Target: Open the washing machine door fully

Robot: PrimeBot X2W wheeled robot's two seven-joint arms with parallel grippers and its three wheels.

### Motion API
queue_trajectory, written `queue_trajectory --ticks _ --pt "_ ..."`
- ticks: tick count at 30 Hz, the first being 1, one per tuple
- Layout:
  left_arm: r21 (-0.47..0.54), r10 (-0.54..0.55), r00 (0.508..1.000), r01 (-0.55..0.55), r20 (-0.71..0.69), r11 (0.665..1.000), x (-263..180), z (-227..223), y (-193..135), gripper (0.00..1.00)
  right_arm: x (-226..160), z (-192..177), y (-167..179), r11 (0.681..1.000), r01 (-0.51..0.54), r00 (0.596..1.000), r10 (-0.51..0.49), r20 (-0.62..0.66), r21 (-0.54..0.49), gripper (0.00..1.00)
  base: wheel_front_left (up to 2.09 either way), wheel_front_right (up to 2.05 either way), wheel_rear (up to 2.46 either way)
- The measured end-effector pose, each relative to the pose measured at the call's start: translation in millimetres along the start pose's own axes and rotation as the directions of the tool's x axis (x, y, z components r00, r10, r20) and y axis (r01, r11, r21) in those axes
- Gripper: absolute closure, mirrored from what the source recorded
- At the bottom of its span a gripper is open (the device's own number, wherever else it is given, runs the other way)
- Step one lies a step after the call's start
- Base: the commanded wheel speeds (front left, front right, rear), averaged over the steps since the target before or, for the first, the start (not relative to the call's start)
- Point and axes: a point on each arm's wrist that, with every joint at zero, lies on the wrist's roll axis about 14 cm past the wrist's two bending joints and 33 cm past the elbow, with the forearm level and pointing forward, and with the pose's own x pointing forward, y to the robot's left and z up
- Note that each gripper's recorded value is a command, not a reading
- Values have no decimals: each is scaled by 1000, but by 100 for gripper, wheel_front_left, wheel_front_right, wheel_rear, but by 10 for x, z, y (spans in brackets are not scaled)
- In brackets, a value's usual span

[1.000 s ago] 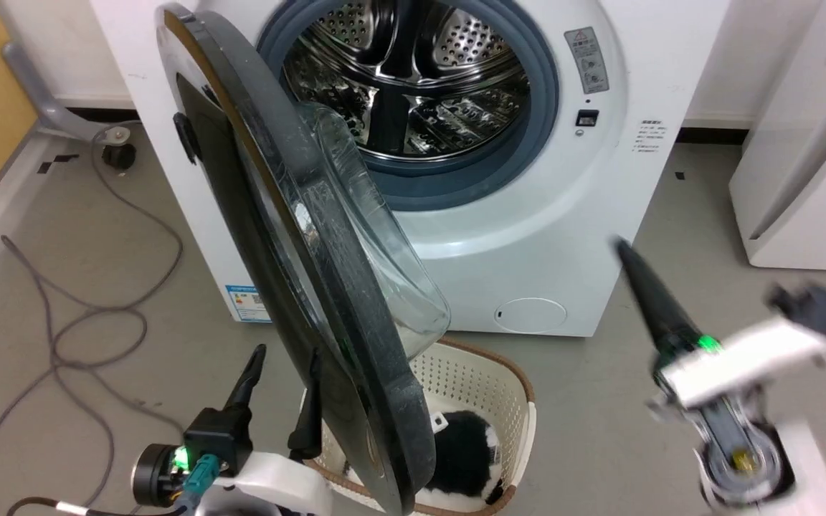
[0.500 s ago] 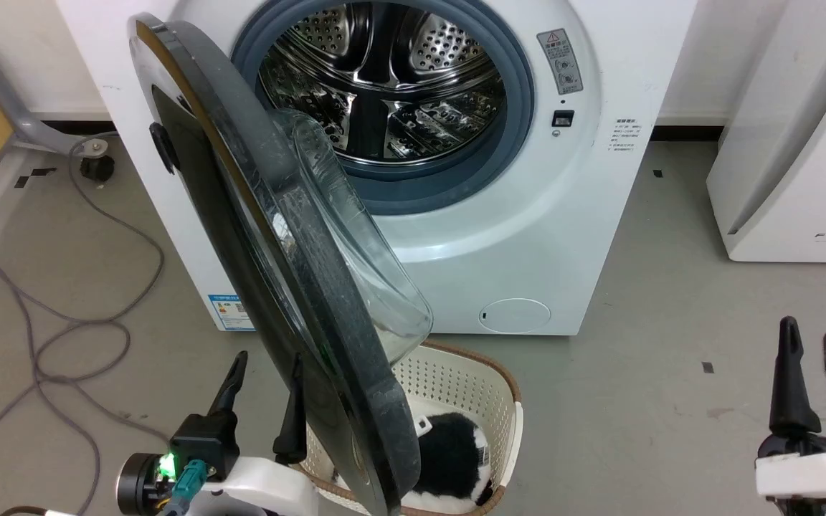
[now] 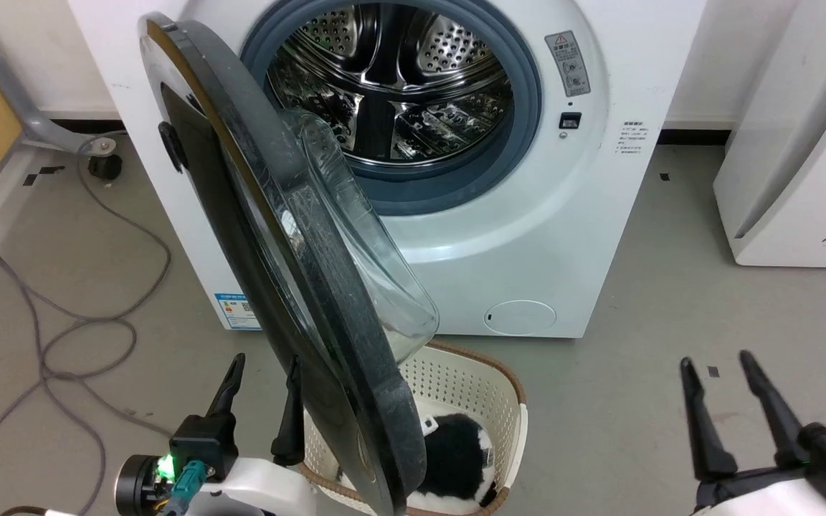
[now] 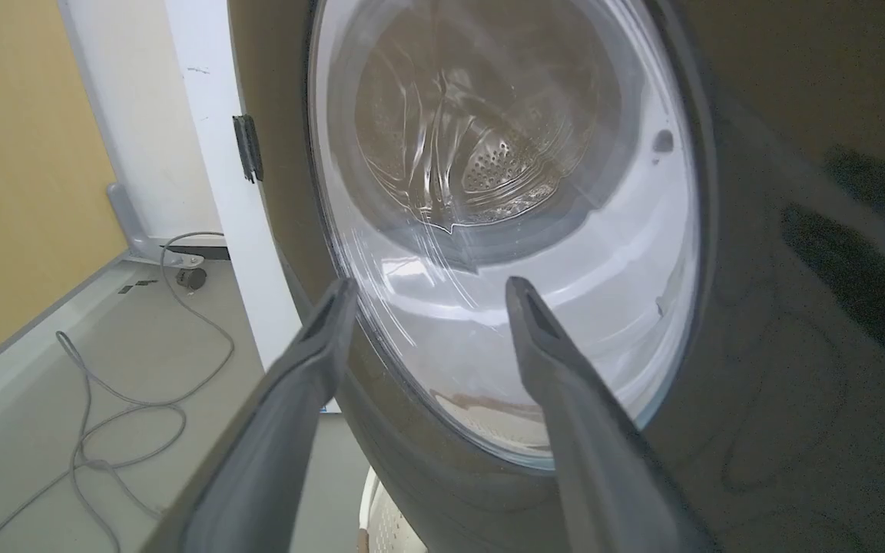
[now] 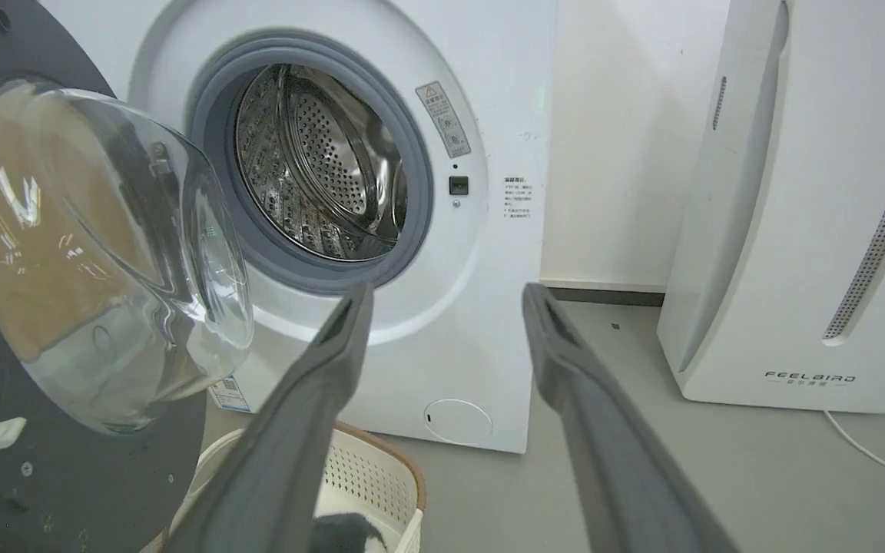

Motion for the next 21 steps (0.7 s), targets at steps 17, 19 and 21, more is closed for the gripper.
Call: queue_trajectory --ticks 17,19,21 --pt "-2 -3 1000 3 -21 1000 -22 -67 6 100 -41 -286 76 999 -17 995 20 -96 31 0 0 0 0" --pt "-2 -4 1000 4 -21 1000 -23 -67 4 100 -42 -292 73 999 -16 995 19 -98 30 0 0 0 0" --pt "-6 -2 1000 2 -21 1000 -24 -65 6 100 -41 -295 74 999 -17 995 19 -99 30 0 0 0 0"
